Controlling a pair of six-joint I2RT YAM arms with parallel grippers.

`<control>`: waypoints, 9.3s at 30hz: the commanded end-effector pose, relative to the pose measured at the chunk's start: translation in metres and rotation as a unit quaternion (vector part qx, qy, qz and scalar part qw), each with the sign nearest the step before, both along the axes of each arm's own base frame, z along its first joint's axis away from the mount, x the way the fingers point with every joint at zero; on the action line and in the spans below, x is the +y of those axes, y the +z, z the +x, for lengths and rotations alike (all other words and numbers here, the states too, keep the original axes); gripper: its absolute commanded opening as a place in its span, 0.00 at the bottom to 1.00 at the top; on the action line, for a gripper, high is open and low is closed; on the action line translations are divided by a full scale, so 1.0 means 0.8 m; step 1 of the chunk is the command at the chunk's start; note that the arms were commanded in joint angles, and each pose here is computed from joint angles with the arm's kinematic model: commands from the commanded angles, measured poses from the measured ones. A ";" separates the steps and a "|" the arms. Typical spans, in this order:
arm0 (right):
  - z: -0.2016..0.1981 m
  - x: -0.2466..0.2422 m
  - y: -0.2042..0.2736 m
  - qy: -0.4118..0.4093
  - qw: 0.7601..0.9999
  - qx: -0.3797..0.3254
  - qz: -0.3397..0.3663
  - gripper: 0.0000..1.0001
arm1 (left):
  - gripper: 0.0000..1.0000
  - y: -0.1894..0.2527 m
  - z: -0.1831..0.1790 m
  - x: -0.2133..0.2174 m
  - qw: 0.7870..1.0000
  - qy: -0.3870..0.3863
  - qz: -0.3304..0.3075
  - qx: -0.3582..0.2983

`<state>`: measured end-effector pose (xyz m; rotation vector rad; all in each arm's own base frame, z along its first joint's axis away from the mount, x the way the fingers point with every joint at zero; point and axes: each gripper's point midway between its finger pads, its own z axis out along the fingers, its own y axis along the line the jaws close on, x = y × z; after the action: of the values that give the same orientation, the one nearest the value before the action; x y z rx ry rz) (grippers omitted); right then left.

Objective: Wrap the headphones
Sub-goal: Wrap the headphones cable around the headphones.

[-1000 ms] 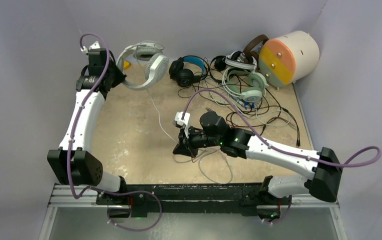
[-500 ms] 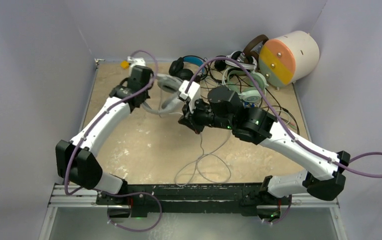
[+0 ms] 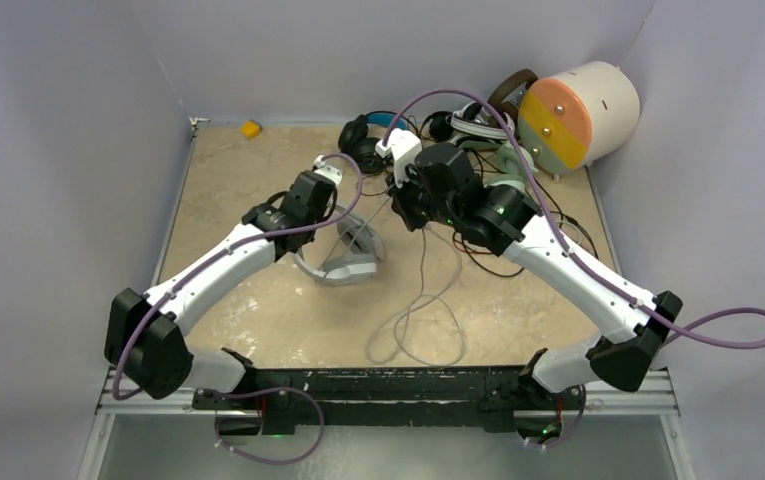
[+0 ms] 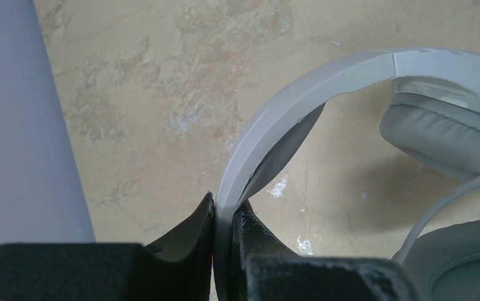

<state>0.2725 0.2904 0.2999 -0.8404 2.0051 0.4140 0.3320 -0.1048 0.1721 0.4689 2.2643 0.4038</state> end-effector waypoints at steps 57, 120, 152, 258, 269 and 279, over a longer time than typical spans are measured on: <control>0.050 0.024 -0.103 0.098 0.952 0.052 0.285 0.18 | 0.00 0.274 -0.166 -0.141 0.839 -0.228 -0.493 -0.023; -0.196 0.131 -0.020 0.313 0.894 0.109 0.301 0.14 | 0.00 0.180 0.099 0.097 0.896 0.207 -0.334 -0.206; -0.025 0.033 -0.005 0.007 0.998 0.030 0.059 0.00 | 0.00 0.040 -0.030 -0.029 0.985 -0.082 -0.138 -0.064; 0.126 -0.081 -0.166 -0.137 0.973 0.119 0.141 0.14 | 0.00 0.274 -0.110 -0.160 0.827 -0.180 -0.533 0.003; 0.127 -0.065 -0.198 -0.106 0.974 0.129 0.151 0.14 | 0.00 0.318 -0.055 -0.152 0.818 -0.143 -0.556 -0.022; 0.126 -0.060 -0.216 -0.098 0.973 0.143 0.153 0.15 | 0.00 0.360 -0.008 -0.137 0.823 -0.112 -0.550 -0.083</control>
<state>0.3795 0.2532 0.1571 -0.4347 2.0897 0.7567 0.3175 -0.2147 0.3599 0.0938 2.1660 -0.8285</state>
